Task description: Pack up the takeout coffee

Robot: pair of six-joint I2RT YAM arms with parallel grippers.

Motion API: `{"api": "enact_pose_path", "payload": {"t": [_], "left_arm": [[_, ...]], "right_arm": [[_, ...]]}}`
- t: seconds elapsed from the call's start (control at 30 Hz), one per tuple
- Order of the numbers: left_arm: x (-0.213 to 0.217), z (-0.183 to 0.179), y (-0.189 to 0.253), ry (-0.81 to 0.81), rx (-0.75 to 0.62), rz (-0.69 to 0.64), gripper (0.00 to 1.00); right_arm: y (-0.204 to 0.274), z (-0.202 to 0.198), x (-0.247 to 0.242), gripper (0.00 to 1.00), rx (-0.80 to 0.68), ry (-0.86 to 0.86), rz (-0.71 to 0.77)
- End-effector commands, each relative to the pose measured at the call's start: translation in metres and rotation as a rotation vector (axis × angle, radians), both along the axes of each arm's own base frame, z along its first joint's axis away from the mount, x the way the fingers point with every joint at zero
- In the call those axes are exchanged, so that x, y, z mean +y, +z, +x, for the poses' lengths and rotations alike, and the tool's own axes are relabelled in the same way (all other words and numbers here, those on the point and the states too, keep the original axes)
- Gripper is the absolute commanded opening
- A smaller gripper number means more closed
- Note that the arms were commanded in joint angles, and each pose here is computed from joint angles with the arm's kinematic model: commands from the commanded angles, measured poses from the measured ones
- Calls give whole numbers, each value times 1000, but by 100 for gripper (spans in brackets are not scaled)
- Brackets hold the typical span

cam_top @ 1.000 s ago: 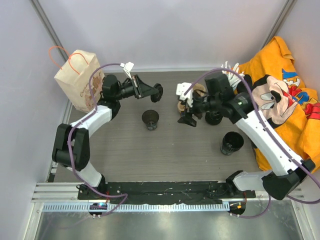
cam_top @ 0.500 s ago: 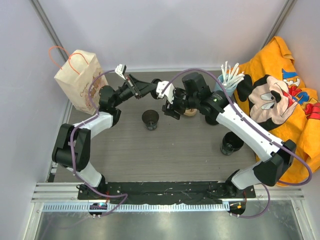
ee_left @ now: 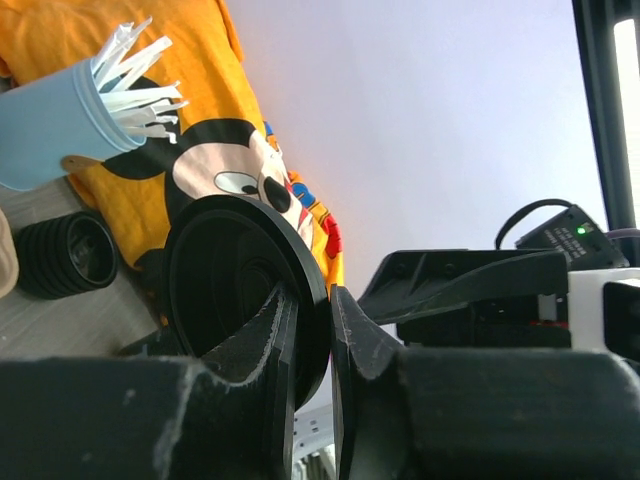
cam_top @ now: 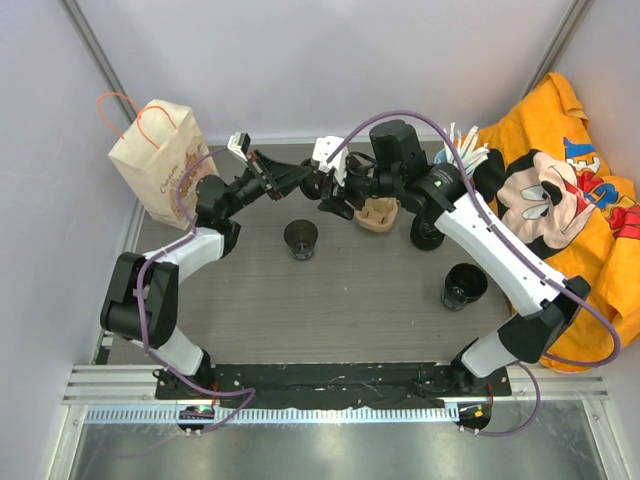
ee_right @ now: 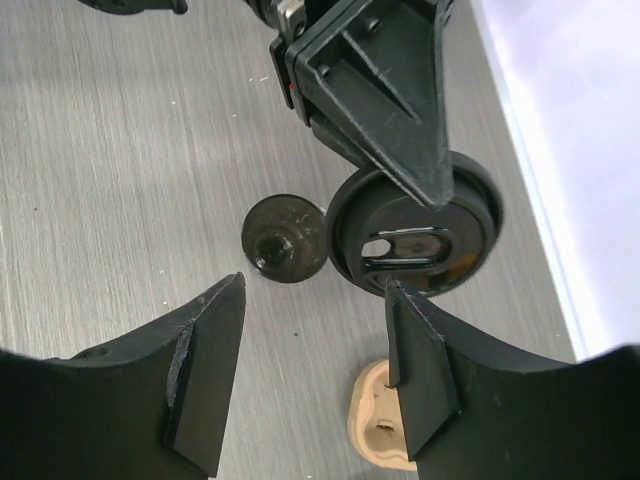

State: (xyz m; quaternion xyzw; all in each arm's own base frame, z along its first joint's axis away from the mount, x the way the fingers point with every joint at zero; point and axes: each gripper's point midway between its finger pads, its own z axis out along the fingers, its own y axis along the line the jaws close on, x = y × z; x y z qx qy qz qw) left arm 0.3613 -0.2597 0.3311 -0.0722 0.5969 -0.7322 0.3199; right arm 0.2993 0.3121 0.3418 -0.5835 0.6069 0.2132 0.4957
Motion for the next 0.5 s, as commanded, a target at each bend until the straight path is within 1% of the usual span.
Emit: {"api": "enact_pose_path", "payload": {"t": [0.0, 0.27, 0.47], "left_arm": [[6, -14, 36, -3, -56, -76, 0], [4, -16, 41, -25, -41, -89, 0], [2, -17, 40, -33, -33, -88, 0]], "right_arm": [[7, -1, 7, 61, -1, 41, 13], [2, -2, 11, 63, -33, 104, -24], [-9, -10, 16, 63, -41, 200, -44]]}}
